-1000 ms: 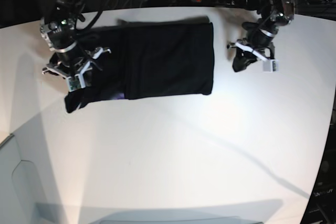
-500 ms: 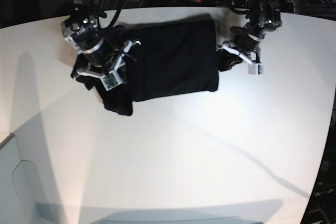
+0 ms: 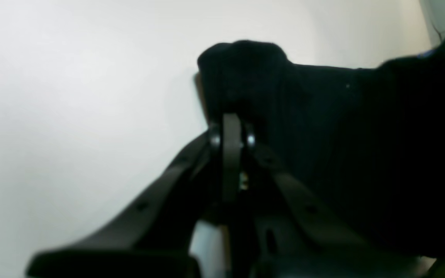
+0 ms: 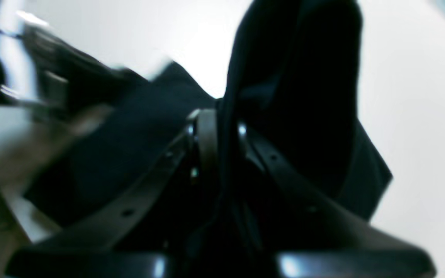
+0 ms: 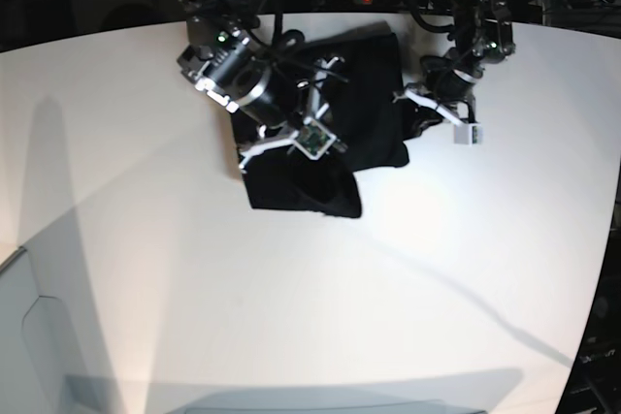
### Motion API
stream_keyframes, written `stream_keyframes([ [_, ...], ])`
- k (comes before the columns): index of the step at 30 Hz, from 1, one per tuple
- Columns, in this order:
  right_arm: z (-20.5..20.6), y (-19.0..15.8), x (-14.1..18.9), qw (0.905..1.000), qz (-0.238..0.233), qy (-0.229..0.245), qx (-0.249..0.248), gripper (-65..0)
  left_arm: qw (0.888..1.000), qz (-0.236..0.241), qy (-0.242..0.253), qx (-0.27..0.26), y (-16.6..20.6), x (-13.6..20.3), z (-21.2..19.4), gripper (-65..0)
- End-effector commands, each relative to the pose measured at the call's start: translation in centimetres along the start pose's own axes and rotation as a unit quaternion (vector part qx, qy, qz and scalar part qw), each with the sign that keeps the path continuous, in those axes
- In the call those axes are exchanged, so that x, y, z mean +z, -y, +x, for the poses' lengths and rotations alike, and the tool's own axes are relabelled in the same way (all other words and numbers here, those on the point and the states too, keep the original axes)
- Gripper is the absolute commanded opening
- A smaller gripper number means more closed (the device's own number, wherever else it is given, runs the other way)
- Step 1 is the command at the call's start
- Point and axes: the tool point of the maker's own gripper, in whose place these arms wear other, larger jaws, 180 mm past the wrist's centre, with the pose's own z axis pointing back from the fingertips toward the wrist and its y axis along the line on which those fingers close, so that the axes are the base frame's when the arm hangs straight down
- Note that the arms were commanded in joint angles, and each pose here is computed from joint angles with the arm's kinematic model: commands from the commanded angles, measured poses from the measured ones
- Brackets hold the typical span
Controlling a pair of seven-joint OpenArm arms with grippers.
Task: Fold the T-shirt properly
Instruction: 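Lift the strip's end with the right gripper and fold it over the shirt, then lay the folded end onto the bundle and release the right gripper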
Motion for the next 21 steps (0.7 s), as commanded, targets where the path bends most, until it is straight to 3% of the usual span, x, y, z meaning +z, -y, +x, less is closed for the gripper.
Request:
stream_keyframes([
  [1,2.3,-0.7,-0.2,0.9990,0.014,0.042,0.002,-65.0,1.000,-0.010,0.020,-0.005,0.5,0.1,1.2,-65.0],
  [11,-1.4,-2.9,-5.0,0.9967,0.080,-0.017,-0.001,-65.0,1.000,-0.006,0.022,-0.007,0.2,0.3,1.4,-65.0],
  [21,-2.3,-4.3,-6.7,0.9930,0.111,-0.036,0.012,-65.0,1.000,-0.006,0.027,-0.009,0.2,0.3,1.8,-65.0],
])
